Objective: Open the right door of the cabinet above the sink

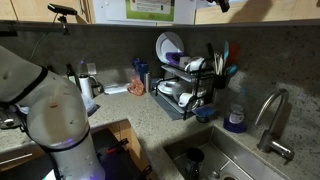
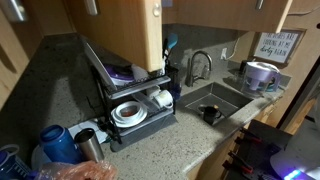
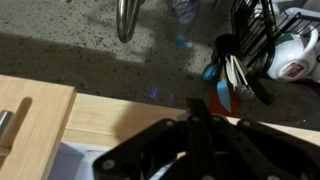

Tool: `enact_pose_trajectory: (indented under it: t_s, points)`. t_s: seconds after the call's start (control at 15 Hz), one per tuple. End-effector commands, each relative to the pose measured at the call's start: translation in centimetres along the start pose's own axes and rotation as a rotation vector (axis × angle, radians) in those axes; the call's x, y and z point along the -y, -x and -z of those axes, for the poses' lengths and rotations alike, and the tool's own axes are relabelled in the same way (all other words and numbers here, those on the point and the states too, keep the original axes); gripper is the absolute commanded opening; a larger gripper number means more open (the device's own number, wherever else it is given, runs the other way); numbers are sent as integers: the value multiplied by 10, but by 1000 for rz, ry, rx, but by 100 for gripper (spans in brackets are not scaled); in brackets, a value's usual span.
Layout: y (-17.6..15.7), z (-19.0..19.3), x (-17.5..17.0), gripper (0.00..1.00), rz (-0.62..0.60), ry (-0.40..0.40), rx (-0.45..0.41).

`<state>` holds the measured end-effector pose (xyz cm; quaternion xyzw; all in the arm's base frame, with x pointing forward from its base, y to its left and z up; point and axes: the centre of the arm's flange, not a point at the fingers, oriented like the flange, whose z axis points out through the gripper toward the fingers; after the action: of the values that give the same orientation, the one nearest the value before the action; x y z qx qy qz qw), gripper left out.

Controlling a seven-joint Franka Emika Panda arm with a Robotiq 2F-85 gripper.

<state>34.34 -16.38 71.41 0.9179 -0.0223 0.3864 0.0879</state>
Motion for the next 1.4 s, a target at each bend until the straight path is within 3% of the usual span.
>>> enact_pose_trajectory:
  t_s: [0.0,0.6,1.33]
  points:
    - [-19,15,-14,1,-24,-5,-91]
    - [-42,43,-22,1,-47,0,-289]
    - [-61,31,-30,0,-148,136,-481]
